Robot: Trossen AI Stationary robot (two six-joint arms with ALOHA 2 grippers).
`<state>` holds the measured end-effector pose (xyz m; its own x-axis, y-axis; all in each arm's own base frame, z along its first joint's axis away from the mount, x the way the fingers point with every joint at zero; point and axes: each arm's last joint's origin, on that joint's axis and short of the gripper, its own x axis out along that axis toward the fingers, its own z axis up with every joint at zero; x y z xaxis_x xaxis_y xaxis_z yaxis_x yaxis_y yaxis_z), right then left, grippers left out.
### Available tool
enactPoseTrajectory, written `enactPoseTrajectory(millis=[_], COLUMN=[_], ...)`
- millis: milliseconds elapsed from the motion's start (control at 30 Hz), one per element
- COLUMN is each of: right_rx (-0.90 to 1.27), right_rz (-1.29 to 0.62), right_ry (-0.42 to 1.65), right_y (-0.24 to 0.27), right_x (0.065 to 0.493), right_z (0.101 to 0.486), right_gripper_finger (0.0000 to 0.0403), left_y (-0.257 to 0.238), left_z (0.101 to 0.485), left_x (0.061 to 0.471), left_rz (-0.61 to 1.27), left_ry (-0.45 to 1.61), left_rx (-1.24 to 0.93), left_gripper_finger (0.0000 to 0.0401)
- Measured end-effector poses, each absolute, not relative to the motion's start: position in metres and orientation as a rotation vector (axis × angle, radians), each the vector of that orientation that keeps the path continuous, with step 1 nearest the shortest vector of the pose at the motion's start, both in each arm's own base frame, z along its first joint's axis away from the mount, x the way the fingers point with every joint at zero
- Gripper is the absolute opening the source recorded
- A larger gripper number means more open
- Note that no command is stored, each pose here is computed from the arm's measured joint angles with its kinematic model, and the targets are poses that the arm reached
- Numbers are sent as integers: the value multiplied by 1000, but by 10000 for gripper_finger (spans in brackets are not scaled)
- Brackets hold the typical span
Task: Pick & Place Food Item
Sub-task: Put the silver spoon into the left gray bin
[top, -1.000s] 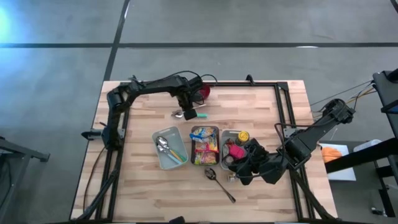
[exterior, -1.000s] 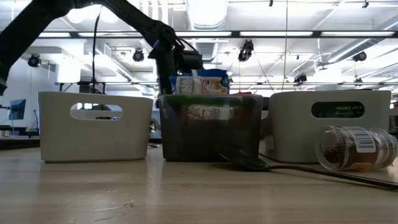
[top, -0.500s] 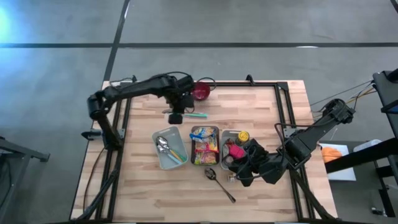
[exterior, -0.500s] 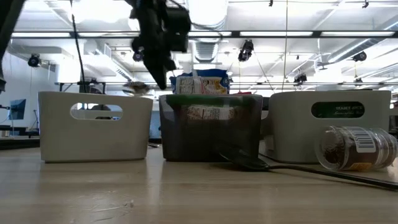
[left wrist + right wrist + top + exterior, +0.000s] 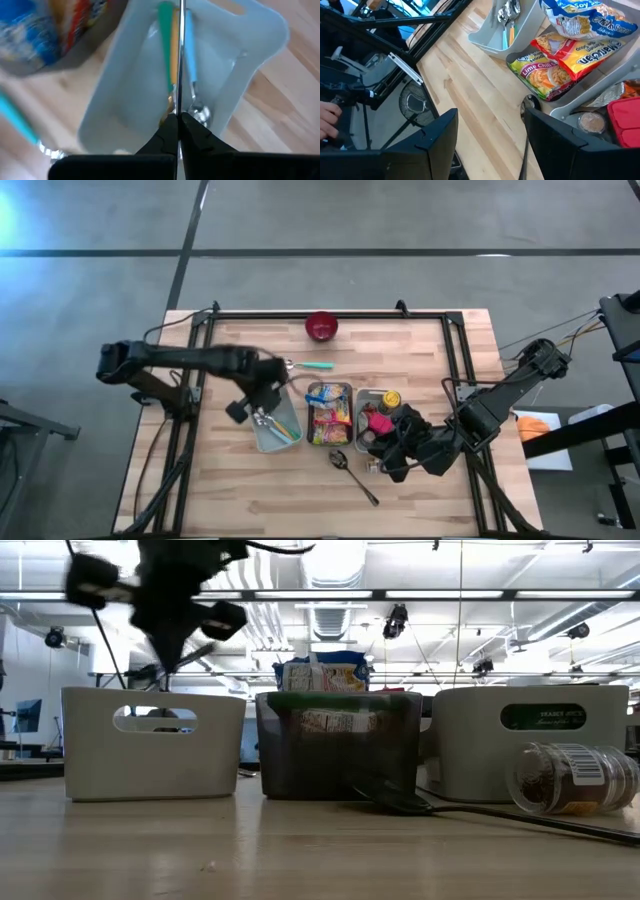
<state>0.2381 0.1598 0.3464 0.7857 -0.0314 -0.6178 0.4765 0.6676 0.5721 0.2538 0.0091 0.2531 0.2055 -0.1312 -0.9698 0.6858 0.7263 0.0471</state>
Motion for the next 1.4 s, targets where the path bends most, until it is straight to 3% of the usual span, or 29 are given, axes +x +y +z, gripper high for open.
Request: enactPoseTrajectory(millis=[433,967,1400], right_rx=[785,814,829], right_rz=[-299,-294,-314], right_ry=[616,603,606], right_y=[160,162,164], right_x=[238,240,243], right_z=[346,347,342], right_gripper_finger=[225,225,225], left_y=[-20,-18,-16], left_z=[217,178,168], left_x=[255,243,236], left_rz=[-617,-602,-608], left_ry=[1112,1106,1153], left_rx=[578,557,544], left_gripper_finger=[0,0,0])
